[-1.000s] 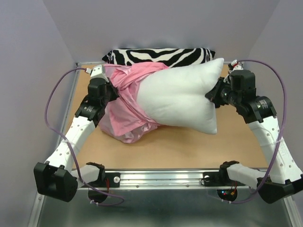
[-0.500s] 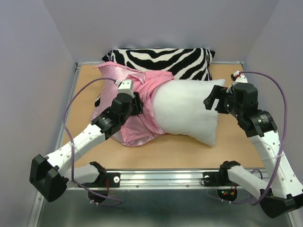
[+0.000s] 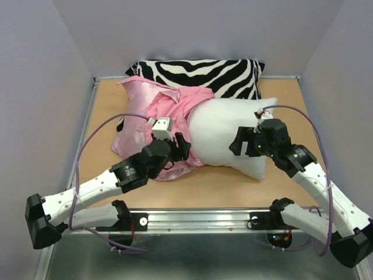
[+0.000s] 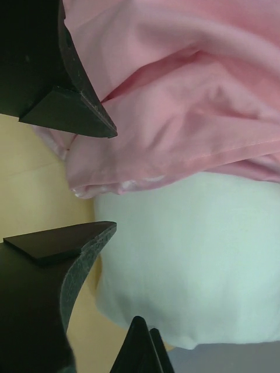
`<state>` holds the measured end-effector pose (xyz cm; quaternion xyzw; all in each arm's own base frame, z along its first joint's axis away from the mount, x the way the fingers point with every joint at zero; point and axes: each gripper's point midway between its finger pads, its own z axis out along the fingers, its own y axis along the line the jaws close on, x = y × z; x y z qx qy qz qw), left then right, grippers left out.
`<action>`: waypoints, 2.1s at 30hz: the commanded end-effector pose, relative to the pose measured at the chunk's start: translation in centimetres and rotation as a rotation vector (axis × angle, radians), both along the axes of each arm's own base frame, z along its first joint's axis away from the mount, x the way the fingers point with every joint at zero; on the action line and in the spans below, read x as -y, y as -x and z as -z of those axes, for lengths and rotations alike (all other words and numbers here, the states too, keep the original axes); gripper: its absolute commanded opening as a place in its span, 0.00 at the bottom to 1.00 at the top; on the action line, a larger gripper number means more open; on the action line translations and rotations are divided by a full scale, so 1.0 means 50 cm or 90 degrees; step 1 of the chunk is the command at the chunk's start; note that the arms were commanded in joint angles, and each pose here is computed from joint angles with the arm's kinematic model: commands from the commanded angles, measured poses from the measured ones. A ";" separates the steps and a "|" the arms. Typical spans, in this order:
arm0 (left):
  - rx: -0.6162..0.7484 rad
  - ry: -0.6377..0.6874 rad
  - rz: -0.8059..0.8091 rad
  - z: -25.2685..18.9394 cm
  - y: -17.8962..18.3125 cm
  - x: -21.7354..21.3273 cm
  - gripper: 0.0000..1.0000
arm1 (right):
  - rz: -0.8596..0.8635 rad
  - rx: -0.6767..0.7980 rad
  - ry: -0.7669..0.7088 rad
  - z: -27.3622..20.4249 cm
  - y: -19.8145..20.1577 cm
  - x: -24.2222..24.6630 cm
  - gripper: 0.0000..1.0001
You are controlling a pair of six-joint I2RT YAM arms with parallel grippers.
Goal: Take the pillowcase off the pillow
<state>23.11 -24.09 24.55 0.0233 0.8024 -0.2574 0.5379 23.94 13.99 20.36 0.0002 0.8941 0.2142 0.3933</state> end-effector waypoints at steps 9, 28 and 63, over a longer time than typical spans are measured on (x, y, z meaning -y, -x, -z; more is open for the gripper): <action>-0.082 0.046 -0.014 0.223 0.098 0.042 0.99 | 0.049 0.084 0.118 0.054 0.003 -0.114 0.99; -0.023 0.022 -0.148 0.300 -0.010 0.045 0.26 | 0.125 0.140 0.190 0.188 -0.043 -0.132 0.35; -0.032 -0.172 -0.039 0.173 0.086 0.020 0.62 | 0.032 0.204 0.049 -0.263 -0.032 -0.194 0.00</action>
